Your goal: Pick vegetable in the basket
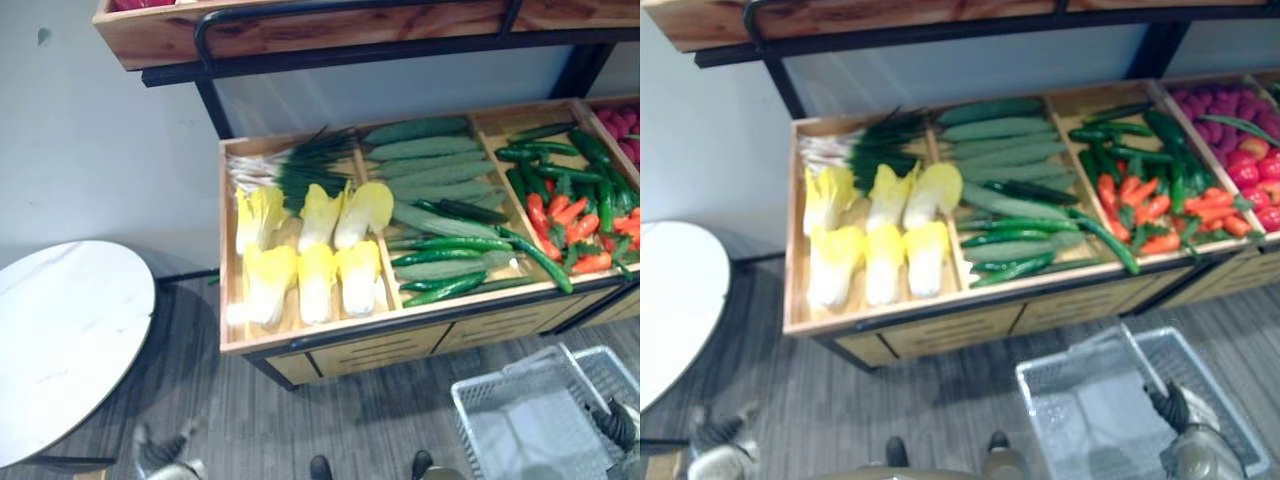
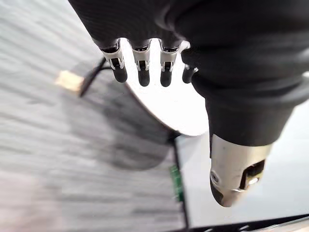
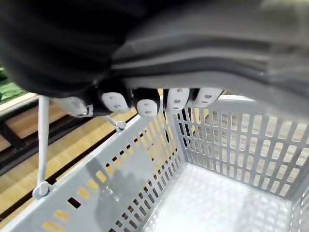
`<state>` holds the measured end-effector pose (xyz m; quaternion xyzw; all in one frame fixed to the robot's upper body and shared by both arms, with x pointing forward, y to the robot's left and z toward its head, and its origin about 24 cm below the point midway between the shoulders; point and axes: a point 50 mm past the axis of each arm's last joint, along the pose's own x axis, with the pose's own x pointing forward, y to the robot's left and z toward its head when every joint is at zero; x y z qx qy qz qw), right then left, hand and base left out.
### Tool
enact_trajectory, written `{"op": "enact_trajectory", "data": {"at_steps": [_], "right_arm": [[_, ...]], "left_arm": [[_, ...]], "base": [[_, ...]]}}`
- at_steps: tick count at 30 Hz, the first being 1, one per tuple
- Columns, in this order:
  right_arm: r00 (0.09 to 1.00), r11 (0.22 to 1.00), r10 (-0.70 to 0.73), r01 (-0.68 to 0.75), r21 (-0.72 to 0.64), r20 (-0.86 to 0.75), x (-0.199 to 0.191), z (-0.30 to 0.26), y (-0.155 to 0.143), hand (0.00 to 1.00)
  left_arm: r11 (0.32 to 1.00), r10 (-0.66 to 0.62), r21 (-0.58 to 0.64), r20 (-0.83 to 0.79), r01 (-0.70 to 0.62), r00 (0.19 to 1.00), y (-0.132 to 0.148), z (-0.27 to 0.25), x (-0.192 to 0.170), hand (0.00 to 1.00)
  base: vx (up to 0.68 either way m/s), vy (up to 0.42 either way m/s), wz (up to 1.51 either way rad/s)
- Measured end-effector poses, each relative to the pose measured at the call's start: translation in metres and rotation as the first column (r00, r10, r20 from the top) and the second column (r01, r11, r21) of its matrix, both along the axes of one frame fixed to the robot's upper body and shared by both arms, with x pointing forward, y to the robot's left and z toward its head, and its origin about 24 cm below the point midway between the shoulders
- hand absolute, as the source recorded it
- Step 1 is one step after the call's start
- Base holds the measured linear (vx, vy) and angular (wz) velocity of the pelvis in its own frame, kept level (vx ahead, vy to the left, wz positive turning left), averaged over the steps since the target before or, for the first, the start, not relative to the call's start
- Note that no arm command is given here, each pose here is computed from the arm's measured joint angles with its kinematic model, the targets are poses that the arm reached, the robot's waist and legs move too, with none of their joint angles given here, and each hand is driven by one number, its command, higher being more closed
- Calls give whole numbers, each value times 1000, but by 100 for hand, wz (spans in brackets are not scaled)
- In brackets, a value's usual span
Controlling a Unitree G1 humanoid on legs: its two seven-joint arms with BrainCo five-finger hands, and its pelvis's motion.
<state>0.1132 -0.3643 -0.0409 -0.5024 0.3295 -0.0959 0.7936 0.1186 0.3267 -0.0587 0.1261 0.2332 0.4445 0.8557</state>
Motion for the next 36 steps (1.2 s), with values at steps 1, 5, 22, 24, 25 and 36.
{"op": "enact_trajectory", "data": {"at_steps": [1, 5, 22, 24, 25, 36], "right_arm": [[1000, 1000, -5, 5, 7, -5, -2, -2, 1, 100], [999, 999, -27, 28, 43, -22, -9, -12, 9, 100], [999, 997, 39, -41, 71, 22, 29, -19, 28, 100], [997, 995, 63, -66, 71, 39, 38, -18, 33, 100], [996, 994, 77, -81, 70, 51, 44, -16, 35, 100], [978, 986, 154, -160, 35, 139, 67, -4, 49, 100]], "left_arm": [[999, 5, 39, 48, -6, 999, 1, 10, 5, 0], [978, -21, 210, 166, -15, 986, -1, 44, 25, 0], [952, -67, 305, 289, -26, 955, -25, 77, 90, 0], [948, -78, 317, 297, -21, 952, -23, 82, 98, 0], [948, -76, 319, 302, -26, 950, -22, 84, 101, 0], [946, -75, 322, 324, -36, 943, -26, 92, 123, 0]], "base": [[36, 9, 8], [15, 5, 1], [11, -2, -12], [32, -2, -20], [30, 4, -19], [52, 3, -7]]}}
